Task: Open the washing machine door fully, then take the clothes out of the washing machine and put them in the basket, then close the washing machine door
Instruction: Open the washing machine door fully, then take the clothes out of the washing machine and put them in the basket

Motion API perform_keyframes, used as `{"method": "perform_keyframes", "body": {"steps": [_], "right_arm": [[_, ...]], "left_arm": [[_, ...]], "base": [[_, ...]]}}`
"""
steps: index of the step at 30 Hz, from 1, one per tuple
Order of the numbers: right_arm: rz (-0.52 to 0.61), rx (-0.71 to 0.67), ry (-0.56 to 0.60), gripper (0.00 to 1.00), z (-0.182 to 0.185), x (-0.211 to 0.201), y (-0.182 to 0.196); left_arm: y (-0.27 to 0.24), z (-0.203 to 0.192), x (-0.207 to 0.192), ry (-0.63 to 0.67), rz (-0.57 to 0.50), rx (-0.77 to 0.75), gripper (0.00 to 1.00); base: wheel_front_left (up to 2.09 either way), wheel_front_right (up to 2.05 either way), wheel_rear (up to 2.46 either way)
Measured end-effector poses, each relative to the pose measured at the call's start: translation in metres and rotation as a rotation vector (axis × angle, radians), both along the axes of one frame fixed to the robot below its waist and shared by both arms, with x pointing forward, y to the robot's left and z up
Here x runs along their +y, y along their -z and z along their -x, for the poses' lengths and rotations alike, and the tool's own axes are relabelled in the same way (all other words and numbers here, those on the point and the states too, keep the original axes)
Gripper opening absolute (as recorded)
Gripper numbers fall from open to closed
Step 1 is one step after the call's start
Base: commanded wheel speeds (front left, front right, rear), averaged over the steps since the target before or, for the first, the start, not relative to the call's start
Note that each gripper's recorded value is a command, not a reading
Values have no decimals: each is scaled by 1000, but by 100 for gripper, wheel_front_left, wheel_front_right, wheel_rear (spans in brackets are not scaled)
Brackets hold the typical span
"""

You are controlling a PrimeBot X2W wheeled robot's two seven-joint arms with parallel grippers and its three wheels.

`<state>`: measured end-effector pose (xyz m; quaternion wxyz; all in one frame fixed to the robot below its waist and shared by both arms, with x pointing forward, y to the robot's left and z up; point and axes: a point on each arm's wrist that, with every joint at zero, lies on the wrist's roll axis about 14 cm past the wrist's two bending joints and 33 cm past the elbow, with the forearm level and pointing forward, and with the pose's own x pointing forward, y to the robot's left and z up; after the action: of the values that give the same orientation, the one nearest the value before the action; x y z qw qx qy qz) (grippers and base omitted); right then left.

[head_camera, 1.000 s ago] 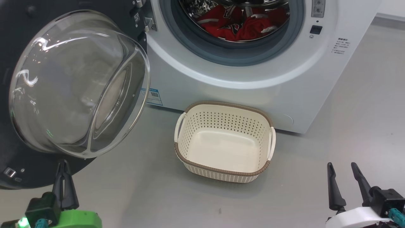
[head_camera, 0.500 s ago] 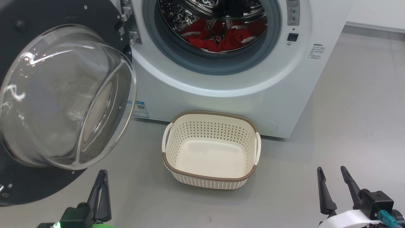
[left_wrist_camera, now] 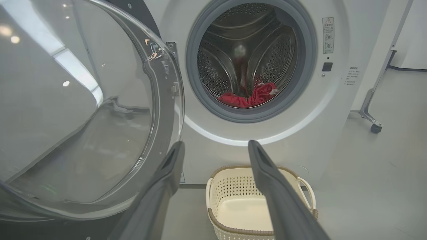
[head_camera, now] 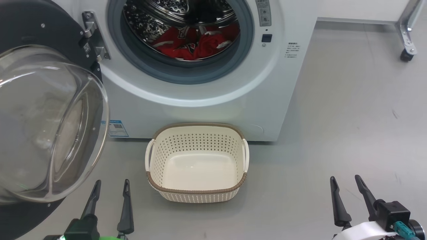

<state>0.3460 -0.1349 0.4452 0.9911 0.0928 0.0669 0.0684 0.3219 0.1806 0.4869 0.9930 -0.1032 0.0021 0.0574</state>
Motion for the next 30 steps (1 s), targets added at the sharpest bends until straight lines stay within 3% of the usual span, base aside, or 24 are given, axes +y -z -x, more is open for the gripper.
{"method": "perform_keyframes", "body": {"steps": [12,30], "right_arm": [[13,-44,86,100,10,-28,-14],[15,-85,78,100,8,-26,-28]], "left_arm": [[6,-12,-30,102,5,37,100],[6,-11,-35,115,5,39,100]], "base": [[0,0,0],[0,0,0]]}}
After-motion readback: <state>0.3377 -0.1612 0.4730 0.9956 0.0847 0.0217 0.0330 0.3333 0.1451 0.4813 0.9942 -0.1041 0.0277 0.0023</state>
